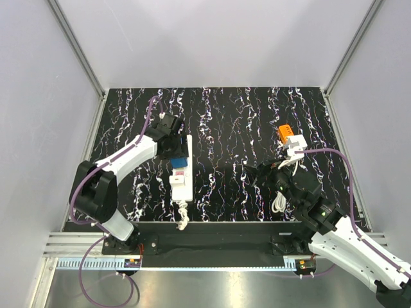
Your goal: Insert the plug
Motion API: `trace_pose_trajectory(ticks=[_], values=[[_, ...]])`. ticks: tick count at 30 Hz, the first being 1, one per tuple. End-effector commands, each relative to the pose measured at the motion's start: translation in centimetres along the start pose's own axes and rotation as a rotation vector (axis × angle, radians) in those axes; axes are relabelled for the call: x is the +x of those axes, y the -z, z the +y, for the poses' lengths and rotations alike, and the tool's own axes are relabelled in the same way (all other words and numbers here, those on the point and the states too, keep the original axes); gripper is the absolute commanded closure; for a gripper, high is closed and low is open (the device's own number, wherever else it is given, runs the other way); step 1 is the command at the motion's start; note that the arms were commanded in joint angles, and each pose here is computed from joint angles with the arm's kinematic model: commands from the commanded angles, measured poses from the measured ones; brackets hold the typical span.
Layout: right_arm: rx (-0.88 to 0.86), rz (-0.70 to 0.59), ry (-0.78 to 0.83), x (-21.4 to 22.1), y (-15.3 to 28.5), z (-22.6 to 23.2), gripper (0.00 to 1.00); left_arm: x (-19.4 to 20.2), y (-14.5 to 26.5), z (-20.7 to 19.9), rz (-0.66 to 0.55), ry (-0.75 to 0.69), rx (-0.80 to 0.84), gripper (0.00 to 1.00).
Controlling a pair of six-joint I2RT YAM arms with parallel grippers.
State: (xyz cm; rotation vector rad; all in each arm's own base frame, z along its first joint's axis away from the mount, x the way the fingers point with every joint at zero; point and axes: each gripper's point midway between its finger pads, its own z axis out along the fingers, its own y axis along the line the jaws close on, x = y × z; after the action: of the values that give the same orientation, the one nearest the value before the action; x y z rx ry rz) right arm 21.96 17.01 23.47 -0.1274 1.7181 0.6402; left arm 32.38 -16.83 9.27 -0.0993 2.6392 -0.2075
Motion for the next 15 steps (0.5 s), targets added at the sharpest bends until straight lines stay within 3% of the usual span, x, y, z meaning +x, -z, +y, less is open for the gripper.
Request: trace_pose_trajectory(ticks=[1, 15], values=[[-0.006, -0.017, 0.012, -0.8, 0.1, 0.3, 0.00, 0.9, 0.8, 0.8, 0.013, -0.029, -0.013, 1.00], [0.008, -0.011, 0.016, -0.7, -0.1, 0.1, 0.00, 0.3, 2.0, 0.9, 0.031, -0.049, -0.036, 1.00]])
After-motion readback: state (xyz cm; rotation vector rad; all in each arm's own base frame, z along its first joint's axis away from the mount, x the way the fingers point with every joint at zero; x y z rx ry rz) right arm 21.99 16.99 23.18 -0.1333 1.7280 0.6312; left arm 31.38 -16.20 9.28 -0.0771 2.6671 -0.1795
